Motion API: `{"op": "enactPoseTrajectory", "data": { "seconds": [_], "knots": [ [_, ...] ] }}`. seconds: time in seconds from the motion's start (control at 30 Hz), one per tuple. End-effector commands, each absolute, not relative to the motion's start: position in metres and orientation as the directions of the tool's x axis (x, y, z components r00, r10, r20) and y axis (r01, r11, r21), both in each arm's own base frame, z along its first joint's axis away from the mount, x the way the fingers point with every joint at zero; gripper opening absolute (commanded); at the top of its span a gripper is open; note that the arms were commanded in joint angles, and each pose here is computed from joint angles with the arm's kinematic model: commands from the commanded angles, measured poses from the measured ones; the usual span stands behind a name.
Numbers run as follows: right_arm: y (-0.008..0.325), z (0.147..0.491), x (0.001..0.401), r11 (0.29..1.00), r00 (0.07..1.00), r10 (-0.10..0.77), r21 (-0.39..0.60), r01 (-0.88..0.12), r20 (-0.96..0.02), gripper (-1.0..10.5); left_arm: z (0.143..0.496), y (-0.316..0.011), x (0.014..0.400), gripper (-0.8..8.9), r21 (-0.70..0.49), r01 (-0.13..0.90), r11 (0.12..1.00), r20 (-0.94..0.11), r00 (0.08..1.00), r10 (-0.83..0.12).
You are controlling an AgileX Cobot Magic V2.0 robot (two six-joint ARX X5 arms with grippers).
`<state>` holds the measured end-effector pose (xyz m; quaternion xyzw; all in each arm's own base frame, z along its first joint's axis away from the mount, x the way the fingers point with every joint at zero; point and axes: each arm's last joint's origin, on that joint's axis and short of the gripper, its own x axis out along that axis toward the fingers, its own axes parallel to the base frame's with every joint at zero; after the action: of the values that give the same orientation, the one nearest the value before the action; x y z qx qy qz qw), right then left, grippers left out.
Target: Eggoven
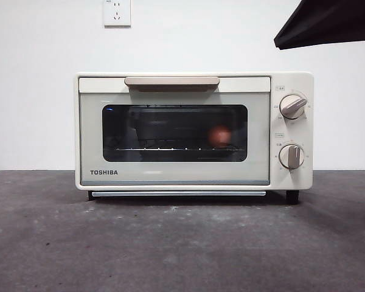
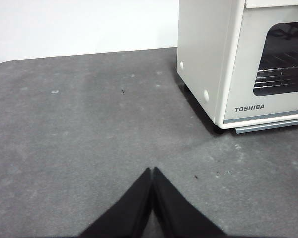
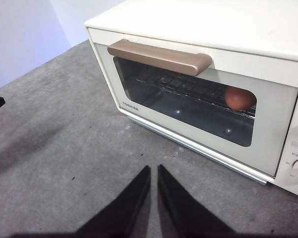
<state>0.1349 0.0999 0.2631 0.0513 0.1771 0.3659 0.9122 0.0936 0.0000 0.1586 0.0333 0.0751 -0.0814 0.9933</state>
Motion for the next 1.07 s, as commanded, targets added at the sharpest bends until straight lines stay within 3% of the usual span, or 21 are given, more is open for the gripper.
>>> {"op": "enactPoseTrajectory", "data": {
  "seconds": [0.03,0.27,0.5,0.67,0.83,1.07],
  "knots": [
    [0.101,0.265,0.135,0.721,0.668,0.692,0.213,-0.659,-0.274,0.1,0.15,0.0,0.094,0.08,0.043,0.165,0.985,-0.189,0.97,-0.154],
    [0.101,0.266,0.134,0.719,0.668,0.694,0.204,-0.664,-0.269,0.1,0.15,0.0,0.094,0.08,0.043,0.164,0.985,-0.188,0.97,-0.154],
    [0.068,0.282,0.127,0.807,0.792,0.591,0.1,-0.582,-0.154,0.1,0.15,0.0,0.094,0.08,0.043,0.165,0.985,-0.189,0.97,-0.154],
    [0.034,0.282,0.119,0.913,0.908,0.408,0.063,-0.404,-0.096,0.1,0.15,0.0,0.094,0.08,0.043,0.165,0.985,-0.188,0.97,-0.154],
    [0.012,0.265,0.108,0.971,0.971,0.239,0.002,-0.24,-0.025,0.1,0.15,0.0,0.094,0.08,0.043,0.165,0.985,-0.189,0.97,-0.154],
    [0.002,0.212,0.098,0.988,0.988,0.151,-0.011,-0.151,0.042,0.1,0.15,0.0,0.094,0.08,0.043,0.164,0.985,-0.188,0.97,-0.154]
  ]
}}
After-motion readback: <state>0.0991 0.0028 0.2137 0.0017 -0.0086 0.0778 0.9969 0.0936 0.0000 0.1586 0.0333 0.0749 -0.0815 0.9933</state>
